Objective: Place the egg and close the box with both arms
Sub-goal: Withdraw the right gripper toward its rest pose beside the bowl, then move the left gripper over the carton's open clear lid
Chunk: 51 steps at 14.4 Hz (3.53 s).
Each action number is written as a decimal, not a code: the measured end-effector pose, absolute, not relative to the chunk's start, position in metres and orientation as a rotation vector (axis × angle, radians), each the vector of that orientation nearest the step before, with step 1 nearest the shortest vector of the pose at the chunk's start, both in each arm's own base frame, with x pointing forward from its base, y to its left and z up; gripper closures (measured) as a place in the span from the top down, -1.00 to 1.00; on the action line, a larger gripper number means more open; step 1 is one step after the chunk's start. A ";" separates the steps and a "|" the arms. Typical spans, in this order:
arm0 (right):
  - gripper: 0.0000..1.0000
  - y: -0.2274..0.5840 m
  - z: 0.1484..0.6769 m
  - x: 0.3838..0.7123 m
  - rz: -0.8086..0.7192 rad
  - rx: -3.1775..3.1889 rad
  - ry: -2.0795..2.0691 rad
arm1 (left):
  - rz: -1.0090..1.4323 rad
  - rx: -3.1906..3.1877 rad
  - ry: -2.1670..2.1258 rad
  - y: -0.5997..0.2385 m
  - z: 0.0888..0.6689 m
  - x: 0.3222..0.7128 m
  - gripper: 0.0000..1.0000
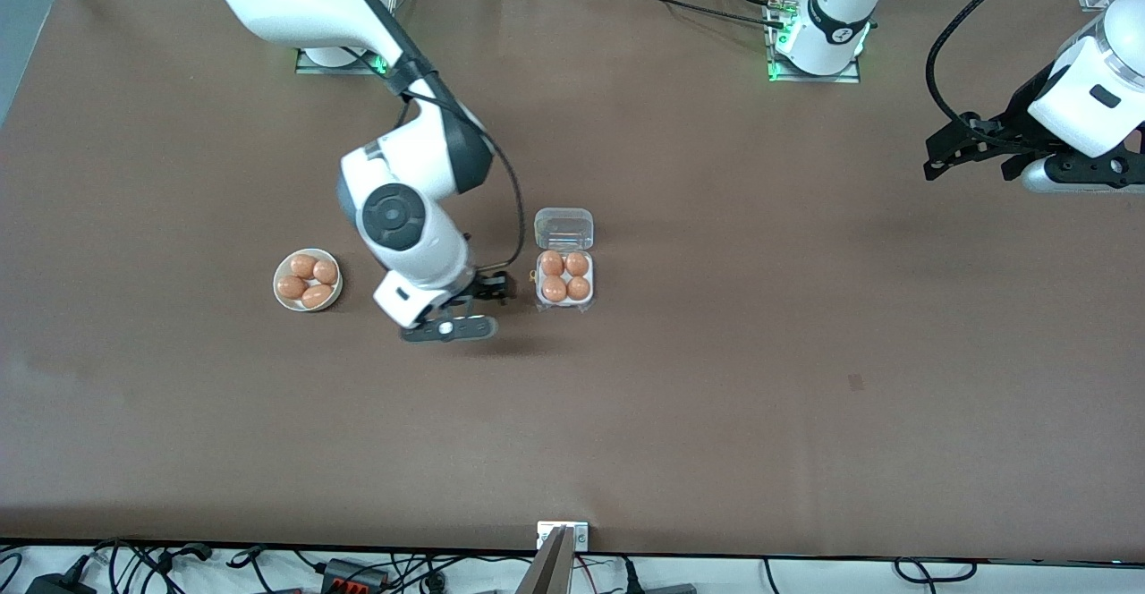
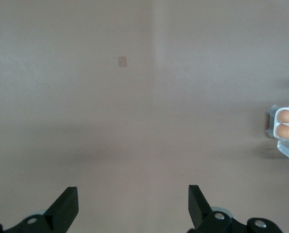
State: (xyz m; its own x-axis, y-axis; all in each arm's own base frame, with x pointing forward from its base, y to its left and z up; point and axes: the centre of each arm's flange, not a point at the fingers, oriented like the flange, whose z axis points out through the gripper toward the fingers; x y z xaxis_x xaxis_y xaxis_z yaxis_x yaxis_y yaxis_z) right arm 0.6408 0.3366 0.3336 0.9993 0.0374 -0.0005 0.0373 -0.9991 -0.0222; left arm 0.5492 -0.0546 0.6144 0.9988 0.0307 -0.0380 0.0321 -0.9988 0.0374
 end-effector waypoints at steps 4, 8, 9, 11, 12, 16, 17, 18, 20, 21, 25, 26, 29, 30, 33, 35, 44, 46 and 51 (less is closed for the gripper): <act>1.00 0.278 0.369 0.655 0.029 -3.185 0.073 | -0.228 3.107 0.030 -0.059 0.602 0.539 1.00; 1.00 0.227 0.391 0.669 0.005 -3.218 0.197 | -0.292 3.105 0.006 -0.063 0.586 0.545 1.00; 1.00 0.218 0.397 0.669 0.012 -3.222 0.218 | -0.303 3.103 -0.018 -0.063 0.582 0.547 1.00; 1.00 0.202 0.410 0.670 0.017 -3.218 0.256 | -0.319 3.099 -0.061 -0.062 0.576 0.549 0.87; 1.00 0.194 0.417 0.671 0.010 -3.214 0.275 | -0.325 3.097 -0.078 -0.062 0.574 0.550 0.67; 1.00 0.151 0.432 0.679 -0.008 -3.201 0.339 | -0.404 3.088 -0.126 -0.068 0.569 0.544 -0.18; 1.00 0.139 0.435 0.681 -0.010 -3.200 0.338 | -0.413 3.088 -0.133 -0.070 0.569 0.543 -0.37; 1.00 0.126 0.438 0.683 -0.014 -3.198 0.336 | -0.427 3.087 -0.144 -0.073 0.568 0.542 -0.55; 1.00 0.093 0.453 0.686 -0.041 -3.184 0.367 | -0.486 3.081 -0.188 -0.086 0.565 0.535 -0.89; 1.00 0.073 0.463 0.686 -0.051 -3.166 0.394 | -0.507 3.079 -0.216 -0.095 0.564 0.532 -0.94; 1.00 0.003 0.511 0.672 -0.062 -3.095 0.406 | -0.521 3.024 -0.286 -0.127 0.552 0.529 -0.97; 1.00 -0.006 0.522 0.667 -0.060 -3.100 0.361 | -0.516 3.016 -0.307 -0.140 0.543 0.529 -0.97; 1.00 -0.041 0.540 0.653 -0.037 -3.131 0.258 | -0.551 3.017 -0.389 -0.195 0.512 0.515 -0.97; 1.00 -0.052 0.545 0.650 -0.043 -3.139 0.229 | -0.550 3.024 -0.404 -0.215 0.502 0.507 -0.97; 1.00 -0.059 0.558 0.642 -0.042 -3.145 0.166 | -0.482 3.052 -0.386 -0.274 0.472 0.483 -0.97; 1.00 -0.055 0.565 0.635 -0.012 -3.143 0.153 | -0.417 3.065 -0.349 -0.309 0.452 0.465 -0.97; 1.00 -0.052 0.546 0.613 0.055 -3.138 0.139 | -0.295 3.048 -0.242 -0.405 0.380 0.399 -0.97; 1.00 -0.052 0.539 0.607 0.026 -3.142 0.136 | -0.253 3.102 -0.230 -0.424 0.358 0.384 -0.97; 1.00 -0.050 0.549 0.584 0.012 -3.137 0.128 | -0.021 3.141 -0.223 -0.473 0.302 0.359 -0.97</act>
State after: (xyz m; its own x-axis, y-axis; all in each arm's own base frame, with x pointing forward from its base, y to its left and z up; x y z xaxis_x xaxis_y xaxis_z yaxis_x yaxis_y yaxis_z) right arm 0.5839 -0.0499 0.5491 0.9966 -0.0815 -0.0076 -0.0816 -0.9967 -0.0019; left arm 0.3589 -0.4726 0.3022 0.9899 -0.1409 -0.0139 -0.1410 -0.9900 -0.0067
